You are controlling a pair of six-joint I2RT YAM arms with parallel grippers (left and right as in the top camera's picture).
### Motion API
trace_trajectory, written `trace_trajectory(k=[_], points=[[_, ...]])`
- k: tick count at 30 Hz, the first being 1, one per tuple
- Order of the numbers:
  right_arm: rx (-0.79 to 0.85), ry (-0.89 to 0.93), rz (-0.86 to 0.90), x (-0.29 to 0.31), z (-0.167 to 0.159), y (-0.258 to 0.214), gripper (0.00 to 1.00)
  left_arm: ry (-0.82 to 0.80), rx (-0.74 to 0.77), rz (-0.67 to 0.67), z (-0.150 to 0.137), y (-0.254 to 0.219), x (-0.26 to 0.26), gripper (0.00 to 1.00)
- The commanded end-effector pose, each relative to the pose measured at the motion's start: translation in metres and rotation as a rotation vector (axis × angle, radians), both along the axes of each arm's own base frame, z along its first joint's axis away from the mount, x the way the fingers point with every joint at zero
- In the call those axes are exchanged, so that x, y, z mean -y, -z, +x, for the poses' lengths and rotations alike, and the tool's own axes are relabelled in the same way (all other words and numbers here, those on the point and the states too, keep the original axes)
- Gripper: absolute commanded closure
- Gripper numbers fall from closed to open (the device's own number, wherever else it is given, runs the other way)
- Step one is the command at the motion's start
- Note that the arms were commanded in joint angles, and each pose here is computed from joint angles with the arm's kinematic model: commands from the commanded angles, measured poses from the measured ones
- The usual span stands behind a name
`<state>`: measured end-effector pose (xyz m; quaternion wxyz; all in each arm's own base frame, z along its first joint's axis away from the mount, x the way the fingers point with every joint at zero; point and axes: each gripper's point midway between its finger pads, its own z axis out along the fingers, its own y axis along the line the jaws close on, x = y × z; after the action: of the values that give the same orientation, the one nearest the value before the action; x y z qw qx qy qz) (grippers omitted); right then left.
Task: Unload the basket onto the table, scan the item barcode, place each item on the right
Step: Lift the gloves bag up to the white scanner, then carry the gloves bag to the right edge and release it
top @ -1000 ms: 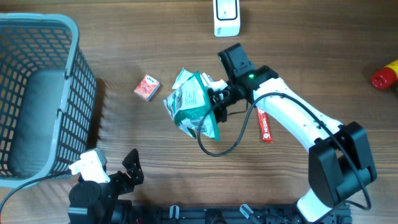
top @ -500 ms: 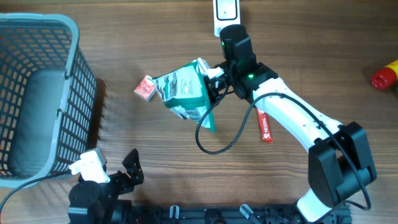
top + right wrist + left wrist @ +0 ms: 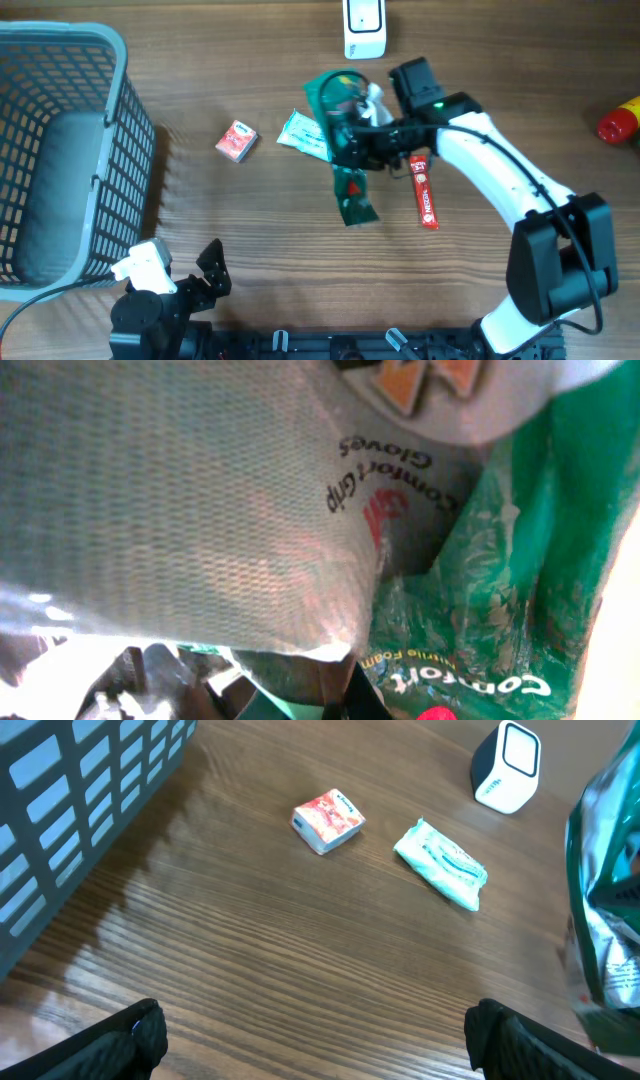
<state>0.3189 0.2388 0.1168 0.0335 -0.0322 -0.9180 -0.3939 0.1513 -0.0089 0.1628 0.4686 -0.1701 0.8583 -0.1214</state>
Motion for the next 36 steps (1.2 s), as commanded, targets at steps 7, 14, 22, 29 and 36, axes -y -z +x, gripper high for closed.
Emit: trace_trajectory(k=[7,14,22,29,36], points=[[-0.108,0.492,-0.391,0.075,0.039,0.017,0.95,0.007,0.006,0.014,0.000,0.000,0.000,0.00],[0.048,0.574,-0.458,0.078,0.116,0.002,0.95,0.007,0.006,0.014,0.000,0.000,0.000,0.00],[0.051,0.481,-0.442,0.046,0.191,0.041,0.95,0.007,0.006,0.014,0.000,0.000,0.000,0.00],[0.178,0.511,-0.314,0.026,0.234,0.038,0.95,0.007,0.006,0.014,0.000,0.000,0.000,0.00],[0.180,0.509,-0.321,0.026,0.234,0.040,0.95,0.007,0.006,0.014,0.000,0.000,0.000,0.00]])
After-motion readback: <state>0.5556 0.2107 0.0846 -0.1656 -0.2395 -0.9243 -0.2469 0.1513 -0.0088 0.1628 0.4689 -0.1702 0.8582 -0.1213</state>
